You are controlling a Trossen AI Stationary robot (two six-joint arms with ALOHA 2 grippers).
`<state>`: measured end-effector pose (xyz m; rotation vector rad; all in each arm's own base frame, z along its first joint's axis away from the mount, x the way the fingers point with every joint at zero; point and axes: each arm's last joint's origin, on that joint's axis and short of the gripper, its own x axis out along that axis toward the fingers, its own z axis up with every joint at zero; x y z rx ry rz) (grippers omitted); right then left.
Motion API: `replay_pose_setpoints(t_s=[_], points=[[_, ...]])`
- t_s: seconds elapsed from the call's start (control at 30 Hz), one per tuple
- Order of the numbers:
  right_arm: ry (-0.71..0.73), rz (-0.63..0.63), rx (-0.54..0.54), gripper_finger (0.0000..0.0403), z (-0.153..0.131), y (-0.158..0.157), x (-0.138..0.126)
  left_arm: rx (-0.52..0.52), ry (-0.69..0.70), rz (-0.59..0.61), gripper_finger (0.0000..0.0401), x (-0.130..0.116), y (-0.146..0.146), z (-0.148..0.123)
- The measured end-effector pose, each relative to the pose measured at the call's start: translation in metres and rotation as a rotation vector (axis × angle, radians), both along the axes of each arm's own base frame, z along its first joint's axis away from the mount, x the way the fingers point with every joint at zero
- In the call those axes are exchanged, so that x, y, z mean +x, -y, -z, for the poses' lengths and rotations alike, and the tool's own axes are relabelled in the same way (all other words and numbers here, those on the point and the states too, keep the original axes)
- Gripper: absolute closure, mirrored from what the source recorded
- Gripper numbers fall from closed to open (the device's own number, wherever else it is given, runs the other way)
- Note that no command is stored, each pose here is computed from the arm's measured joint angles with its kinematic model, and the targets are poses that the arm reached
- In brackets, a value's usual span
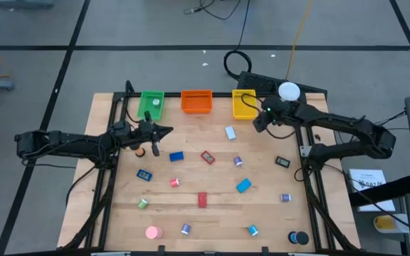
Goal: Pick & Place Office items
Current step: Put the white hourglass into the yellow bin
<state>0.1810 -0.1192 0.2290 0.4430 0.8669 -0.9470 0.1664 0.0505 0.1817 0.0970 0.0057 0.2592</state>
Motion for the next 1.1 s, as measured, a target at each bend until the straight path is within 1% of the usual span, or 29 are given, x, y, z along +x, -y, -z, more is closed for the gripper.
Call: replay_pose_setpoints(t_s=[0.1,0.17,0.27,0.33,0.47,0.57,0.93,0.97,1.1], points=[[-0.024,0.002,-0.009,0.0031,0.003,0.002,0.002,0.000,0.000,0.000,0.0391,0.000,0.000,0.000],[-0.032,0.003,-0.003,0.0021,0.006,0.003,0.004,0.000,0.000,0.000,0.0391,0.000,0.000,0.000],[-0.064,0.006,0.018,0.0019,0.014,0.006,0.008,0.000,0.000,0.000,0.0391,0.000,0.000,0.000],[-0.094,0.001,0.033,0.0025,0.021,0.007,0.011,0.000,0.000,0.000,0.0391,0.000,0.000,0.000],[-0.100,0.000,0.036,0.0045,0.029,0.012,0.018,0.000,0.000,0.000,0.0391,0.000,0.000,0.000],[-0.092,0.015,0.038,0.0068,0.032,0.013,0.020,0.000,0.000,0.000,0.0391,0.000,0.000,0.000],[-0.084,0.042,0.048,0.0194,0.032,0.013,0.020,0.000,0.000,0.000,0.0391,0.000,0.000,0.000],[-0.084,0.040,0.048,0.0200,0.032,0.013,0.020,0.000,0.000,0.000,0.0391,0.000,0.000,0.000],[-0.081,0.038,0.054,0.0200,0.022,0.009,0.014,0.000,0.000,0.000,0.0391,0.000,0.000,0.000]])
